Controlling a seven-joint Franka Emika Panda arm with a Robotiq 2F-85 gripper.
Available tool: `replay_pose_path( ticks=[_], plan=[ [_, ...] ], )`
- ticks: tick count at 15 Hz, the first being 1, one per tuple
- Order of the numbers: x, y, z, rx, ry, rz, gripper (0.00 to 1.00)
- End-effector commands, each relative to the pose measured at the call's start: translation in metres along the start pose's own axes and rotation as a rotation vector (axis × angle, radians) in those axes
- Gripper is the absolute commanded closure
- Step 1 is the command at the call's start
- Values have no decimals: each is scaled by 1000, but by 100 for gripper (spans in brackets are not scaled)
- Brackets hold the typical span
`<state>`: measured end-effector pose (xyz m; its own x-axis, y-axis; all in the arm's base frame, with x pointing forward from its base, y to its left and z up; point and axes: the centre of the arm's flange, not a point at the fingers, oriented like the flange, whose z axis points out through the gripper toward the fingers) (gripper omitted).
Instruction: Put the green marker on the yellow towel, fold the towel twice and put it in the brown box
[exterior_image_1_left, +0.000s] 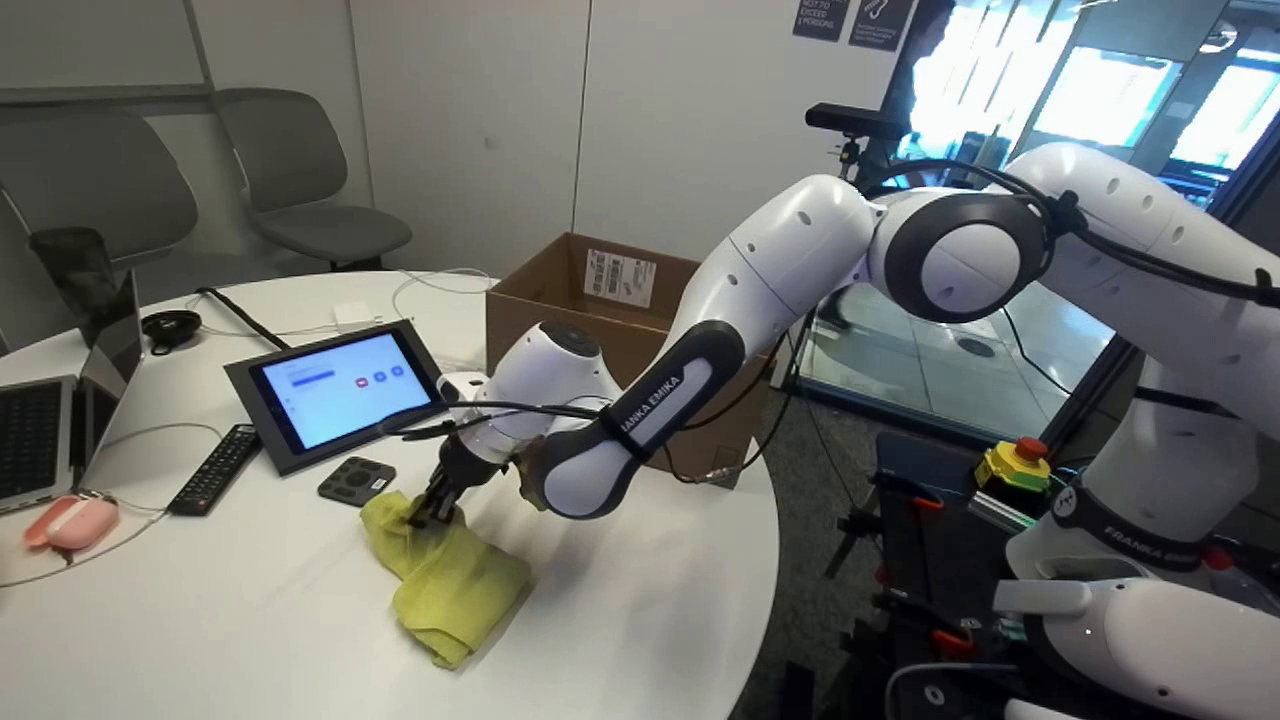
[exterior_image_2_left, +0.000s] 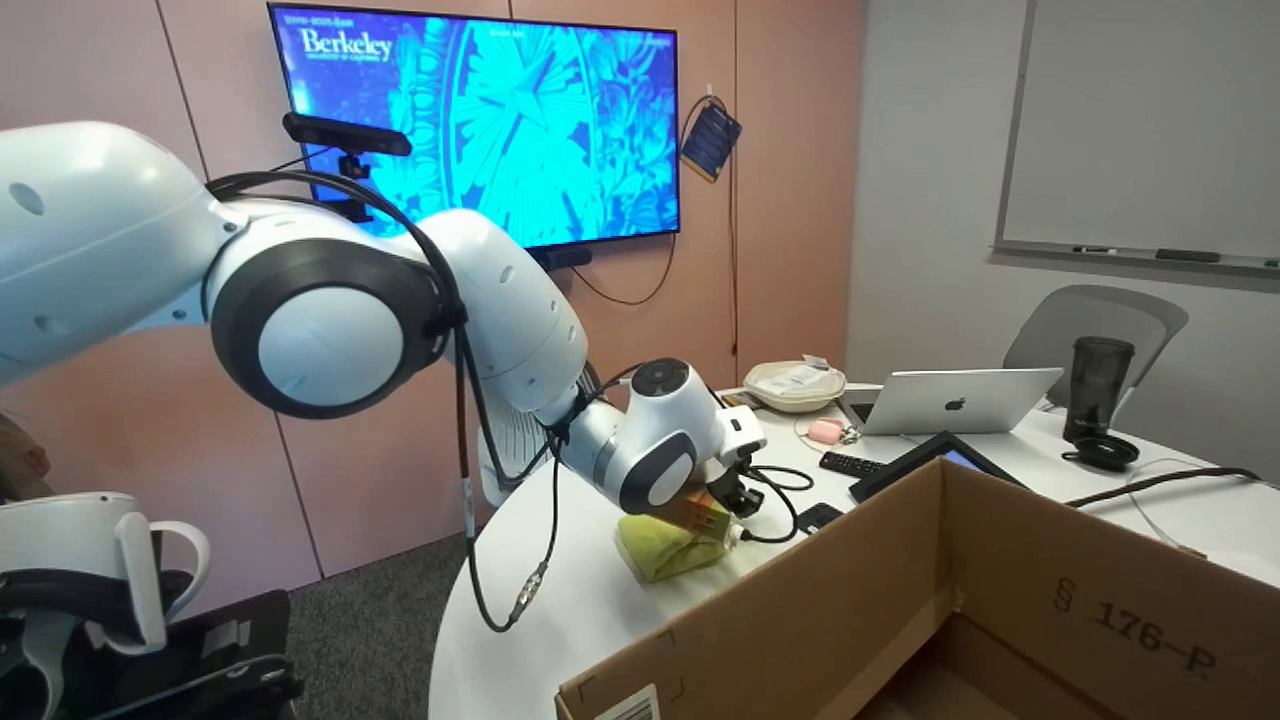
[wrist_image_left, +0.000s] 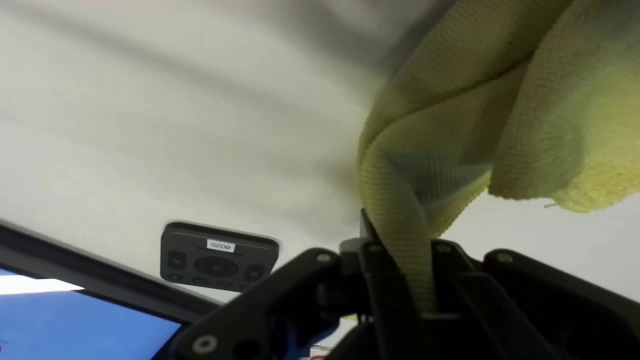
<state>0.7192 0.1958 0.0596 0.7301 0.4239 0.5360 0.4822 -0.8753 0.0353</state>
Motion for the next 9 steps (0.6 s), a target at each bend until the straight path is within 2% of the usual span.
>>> replay_pose_path(
  ticks=[1, 4, 6, 9],
  plan=[
    [-29, -21, -59, 66, -10, -127, 94],
    [-38, -43, -79, 142, -33, -249, 94],
    [-43, -58, -92, 156, -35, -311, 93],
    [-47, -59, -101, 184, -61, -312, 94]
  ],
)
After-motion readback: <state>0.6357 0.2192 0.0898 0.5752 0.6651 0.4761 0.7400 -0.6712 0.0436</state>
